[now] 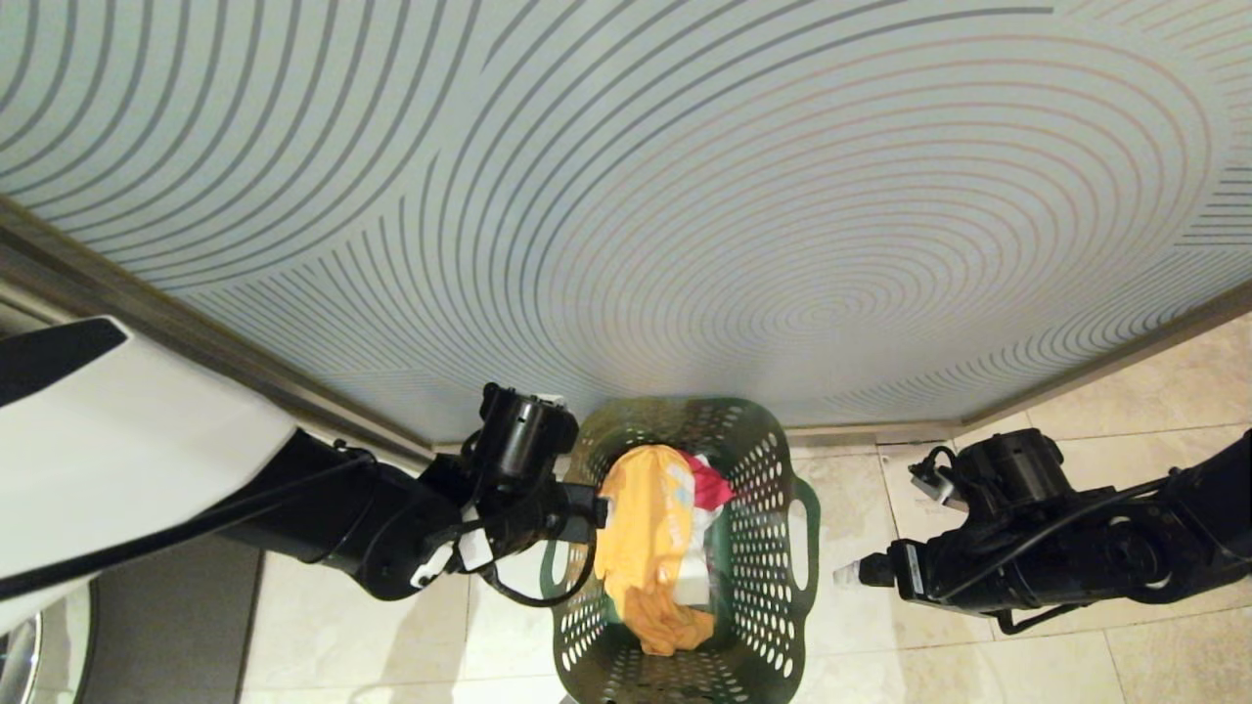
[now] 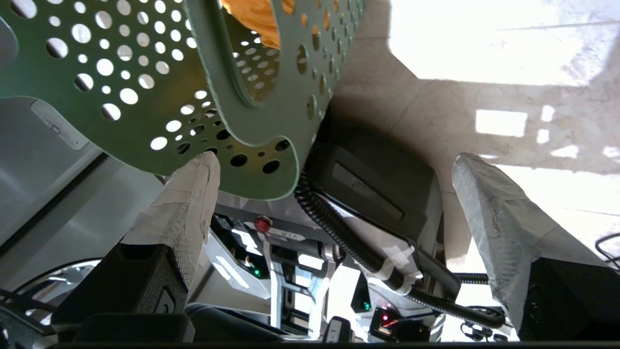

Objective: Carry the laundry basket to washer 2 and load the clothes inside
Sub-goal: Pick up the clothes basket and put it beside the washing machine

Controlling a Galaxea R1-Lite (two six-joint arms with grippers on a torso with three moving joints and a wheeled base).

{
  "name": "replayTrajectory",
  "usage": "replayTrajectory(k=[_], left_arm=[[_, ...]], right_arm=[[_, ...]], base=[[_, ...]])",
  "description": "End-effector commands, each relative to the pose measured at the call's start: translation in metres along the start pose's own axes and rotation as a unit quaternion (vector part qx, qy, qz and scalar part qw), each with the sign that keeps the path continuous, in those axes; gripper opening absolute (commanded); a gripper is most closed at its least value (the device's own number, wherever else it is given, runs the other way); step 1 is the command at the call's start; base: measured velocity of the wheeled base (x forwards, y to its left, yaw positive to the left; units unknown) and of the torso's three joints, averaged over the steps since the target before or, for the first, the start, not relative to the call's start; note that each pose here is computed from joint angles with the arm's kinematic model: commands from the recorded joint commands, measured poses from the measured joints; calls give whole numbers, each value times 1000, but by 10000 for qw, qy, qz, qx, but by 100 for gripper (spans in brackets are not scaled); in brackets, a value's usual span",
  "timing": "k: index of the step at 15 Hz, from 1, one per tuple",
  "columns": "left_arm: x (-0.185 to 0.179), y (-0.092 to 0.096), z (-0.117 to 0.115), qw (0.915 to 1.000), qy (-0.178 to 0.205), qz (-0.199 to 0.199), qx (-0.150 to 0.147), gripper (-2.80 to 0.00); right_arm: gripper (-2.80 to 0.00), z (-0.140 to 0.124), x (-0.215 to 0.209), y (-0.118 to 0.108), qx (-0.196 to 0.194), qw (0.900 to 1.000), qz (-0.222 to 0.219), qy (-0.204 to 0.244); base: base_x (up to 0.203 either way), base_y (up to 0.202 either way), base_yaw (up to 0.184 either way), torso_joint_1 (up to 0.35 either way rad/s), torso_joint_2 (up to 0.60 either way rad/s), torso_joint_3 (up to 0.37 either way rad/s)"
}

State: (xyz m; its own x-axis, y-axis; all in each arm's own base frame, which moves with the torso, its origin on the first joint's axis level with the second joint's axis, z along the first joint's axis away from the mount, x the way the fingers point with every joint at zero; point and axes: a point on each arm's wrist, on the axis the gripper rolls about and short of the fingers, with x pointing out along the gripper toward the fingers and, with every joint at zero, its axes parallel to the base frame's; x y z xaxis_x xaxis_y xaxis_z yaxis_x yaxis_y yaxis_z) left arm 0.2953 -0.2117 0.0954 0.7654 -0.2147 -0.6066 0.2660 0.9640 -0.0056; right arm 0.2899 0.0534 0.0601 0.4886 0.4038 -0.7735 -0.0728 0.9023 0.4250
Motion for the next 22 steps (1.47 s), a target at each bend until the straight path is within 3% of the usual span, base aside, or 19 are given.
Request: replayTrajectory(k=[1, 4, 10, 11, 14, 17, 22], left_arm=[[17, 8, -6, 9998, 129, 151, -2, 0], [29, 16, -14, 9994, 210, 259, 80, 0], [27, 22, -39, 9974, 645, 295, 144, 0], [28, 22, -41, 9973, 696, 234, 69, 0], [28, 13, -48, 9947, 874, -128, -533, 0], [31, 7, -55, 9937, 979, -160, -517, 0], [30, -2, -58, 9937, 1011, -242, -412, 0]], right_arm=[[0, -2, -3, 0, 5, 10000, 12, -1], [0, -7, -3, -2, 53, 10000, -16, 64], [0, 11, -8, 5, -79, 9995, 60, -286], [0, 16, -6, 6, -92, 9994, 73, -329], [0, 25, 13, 2, -102, 9991, 127, -389], [0, 32, 41, -5, -233, 9967, 239, -735], [0, 46, 42, 12, -348, 9951, 398, -840]], base=[[0, 0, 0, 0, 0, 0], [0, 0, 0, 0, 0, 0], [0, 0, 0, 0, 0, 0], [0, 0, 0, 0, 0, 0], [0, 0, 0, 0, 0, 0], [0, 0, 0, 0, 0, 0], [0, 0, 0, 0, 0, 0]])
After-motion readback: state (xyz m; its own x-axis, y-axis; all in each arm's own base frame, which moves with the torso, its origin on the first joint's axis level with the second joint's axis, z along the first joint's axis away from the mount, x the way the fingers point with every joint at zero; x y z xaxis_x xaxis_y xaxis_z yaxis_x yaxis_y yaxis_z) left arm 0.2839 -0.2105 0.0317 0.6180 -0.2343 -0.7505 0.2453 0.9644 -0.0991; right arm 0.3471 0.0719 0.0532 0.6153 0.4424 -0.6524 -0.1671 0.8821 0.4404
